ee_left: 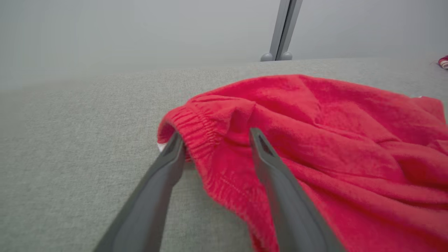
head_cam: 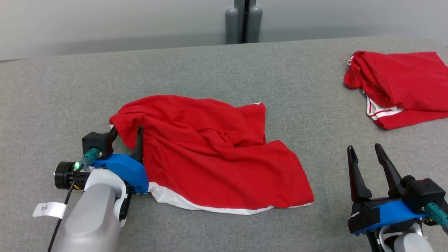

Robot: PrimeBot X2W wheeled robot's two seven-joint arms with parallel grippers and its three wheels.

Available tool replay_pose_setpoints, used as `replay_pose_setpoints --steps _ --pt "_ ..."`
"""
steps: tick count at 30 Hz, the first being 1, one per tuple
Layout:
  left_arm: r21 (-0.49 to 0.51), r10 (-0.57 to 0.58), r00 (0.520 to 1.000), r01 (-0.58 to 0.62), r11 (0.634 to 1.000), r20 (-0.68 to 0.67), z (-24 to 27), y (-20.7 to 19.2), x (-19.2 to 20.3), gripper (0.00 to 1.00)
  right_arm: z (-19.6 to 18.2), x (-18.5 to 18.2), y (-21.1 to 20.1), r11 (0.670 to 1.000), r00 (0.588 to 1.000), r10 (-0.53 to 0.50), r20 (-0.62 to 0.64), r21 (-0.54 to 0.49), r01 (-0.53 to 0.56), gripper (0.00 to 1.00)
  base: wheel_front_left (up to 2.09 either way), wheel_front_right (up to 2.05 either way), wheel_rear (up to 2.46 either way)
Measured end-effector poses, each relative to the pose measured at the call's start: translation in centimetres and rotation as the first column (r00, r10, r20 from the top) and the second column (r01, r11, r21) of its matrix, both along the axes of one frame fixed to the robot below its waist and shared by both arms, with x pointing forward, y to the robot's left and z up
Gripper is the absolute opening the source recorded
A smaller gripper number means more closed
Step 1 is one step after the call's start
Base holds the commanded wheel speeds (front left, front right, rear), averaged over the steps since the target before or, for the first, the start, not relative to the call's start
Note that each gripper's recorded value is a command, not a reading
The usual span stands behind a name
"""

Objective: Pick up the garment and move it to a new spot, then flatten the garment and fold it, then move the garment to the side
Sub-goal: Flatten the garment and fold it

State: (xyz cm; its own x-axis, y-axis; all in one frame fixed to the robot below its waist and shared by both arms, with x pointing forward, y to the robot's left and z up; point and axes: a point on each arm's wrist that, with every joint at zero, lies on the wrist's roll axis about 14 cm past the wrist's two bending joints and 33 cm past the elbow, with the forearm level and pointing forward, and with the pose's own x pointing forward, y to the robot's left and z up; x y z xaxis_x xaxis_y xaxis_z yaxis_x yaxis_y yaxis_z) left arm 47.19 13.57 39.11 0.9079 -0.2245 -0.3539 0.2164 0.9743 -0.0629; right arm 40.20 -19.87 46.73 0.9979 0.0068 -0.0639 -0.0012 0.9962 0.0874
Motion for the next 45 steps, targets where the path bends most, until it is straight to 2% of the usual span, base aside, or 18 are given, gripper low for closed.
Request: replay_pose_setpoints --steps 12,21,28,39,45 --pt "-0.068 0.094 0.991 -0.088 0.994 0.093 2.2 1.9 -4.8 1.00 1.8 -0.1 1.9 0.999 0.997 0.051 0.050 0.011 -0.052 1.00 0.00 0.00 0.00" --pt "-0.095 0.199 0.945 -0.180 0.979 0.259 6.8 4.7 -7.4 1.00 2.2 -0.5 2.9 0.997 0.995 0.081 0.057 0.013 -0.082 1.00 0.00 0.00 0.00" --pt "-0.119 0.237 0.902 -0.208 0.971 0.360 9.9 5.2 -9.1 1.00 2.3 -1.0 3.0 0.996 0.995 0.087 0.053 0.012 -0.087 1.00 0.00 0.00 0.00" --pt "-0.131 0.260 0.892 -0.226 0.965 0.370 10.2 5.0 -10.7 1.00 1.6 -1.4 2.9 0.996 0.996 0.084 0.022 0.018 -0.084 1.00 0.00 0.00 0.00" --pt "-0.130 0.267 0.891 -0.236 0.963 0.368 10.1 5.2 -10.6 1.00 2.1 0.1 4.8 0.988 0.989 0.151 0.007 -0.018 -0.150 1.00 0.00 0.00 0.00"
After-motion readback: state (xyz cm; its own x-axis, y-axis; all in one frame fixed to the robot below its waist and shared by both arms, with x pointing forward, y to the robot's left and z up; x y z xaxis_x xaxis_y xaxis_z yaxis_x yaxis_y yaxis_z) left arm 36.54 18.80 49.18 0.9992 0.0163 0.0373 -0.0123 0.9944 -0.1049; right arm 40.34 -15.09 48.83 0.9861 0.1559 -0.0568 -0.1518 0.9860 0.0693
